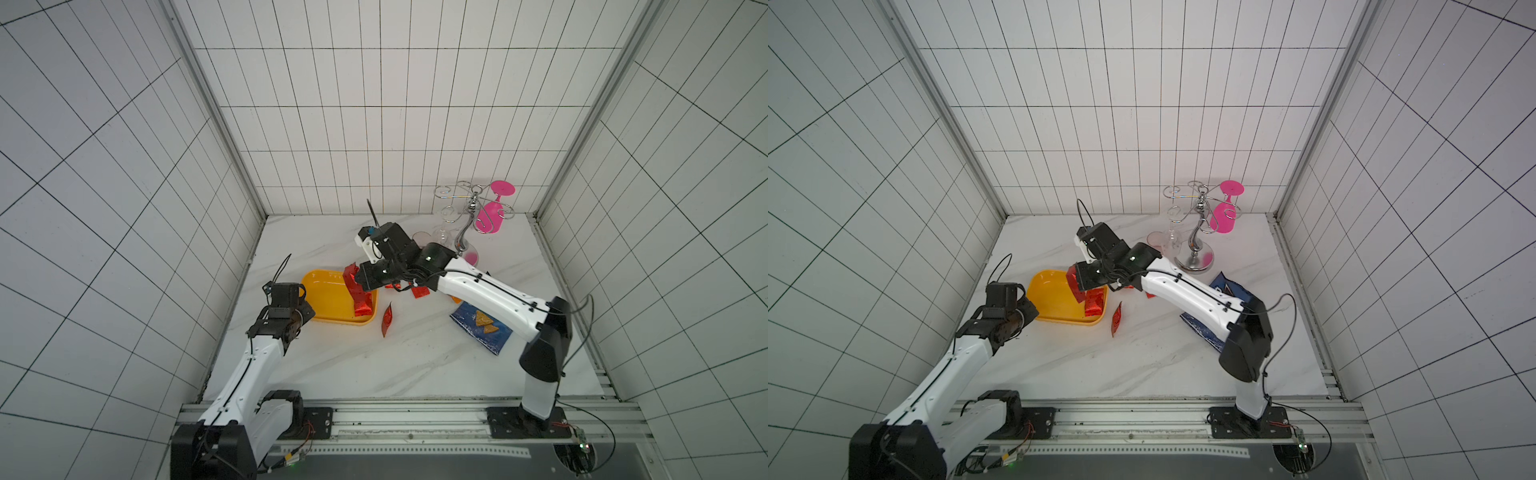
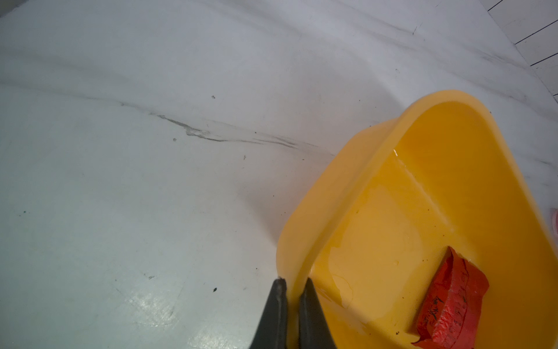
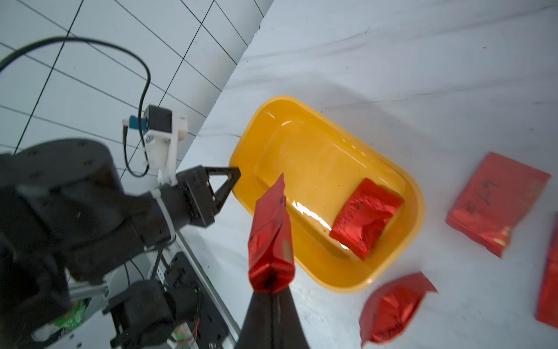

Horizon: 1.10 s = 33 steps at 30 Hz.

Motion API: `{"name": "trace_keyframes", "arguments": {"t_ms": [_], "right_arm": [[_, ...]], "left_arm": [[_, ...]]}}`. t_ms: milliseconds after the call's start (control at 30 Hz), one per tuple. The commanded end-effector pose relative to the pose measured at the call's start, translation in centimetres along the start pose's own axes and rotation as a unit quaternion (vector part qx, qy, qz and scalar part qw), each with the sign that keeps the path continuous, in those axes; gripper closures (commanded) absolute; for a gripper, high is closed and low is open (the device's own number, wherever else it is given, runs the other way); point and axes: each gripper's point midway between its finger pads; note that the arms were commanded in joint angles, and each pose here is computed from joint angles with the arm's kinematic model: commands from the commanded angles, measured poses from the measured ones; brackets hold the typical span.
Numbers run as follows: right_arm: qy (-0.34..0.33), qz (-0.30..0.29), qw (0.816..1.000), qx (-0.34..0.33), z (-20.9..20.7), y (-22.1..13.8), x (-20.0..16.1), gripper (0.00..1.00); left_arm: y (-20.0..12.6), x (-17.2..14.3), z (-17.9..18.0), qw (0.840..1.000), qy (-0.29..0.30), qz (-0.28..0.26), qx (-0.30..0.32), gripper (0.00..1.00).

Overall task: Take the tea bags out of the storage box
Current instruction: Place the tea bag at the center of the board.

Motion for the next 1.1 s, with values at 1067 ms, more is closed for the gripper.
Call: {"name": "trace_keyframes", "arguments": {"t_ms": [1067], "right_arm": [[0.232,0.062,0.968,-0.069,-22.6,3.4,-13.3,0.73]], "left_arm": [[-0.1,0.6,0.3,1.000,-0.004,-0.018,0.006,1.00]]}}
Point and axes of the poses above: each gripper's point midway between its finger pads, its own y axis out along the fingers, its own z axis along the line the jaws close on, x = y × z, and after that the axes turned 11 degrees about y, right-handed
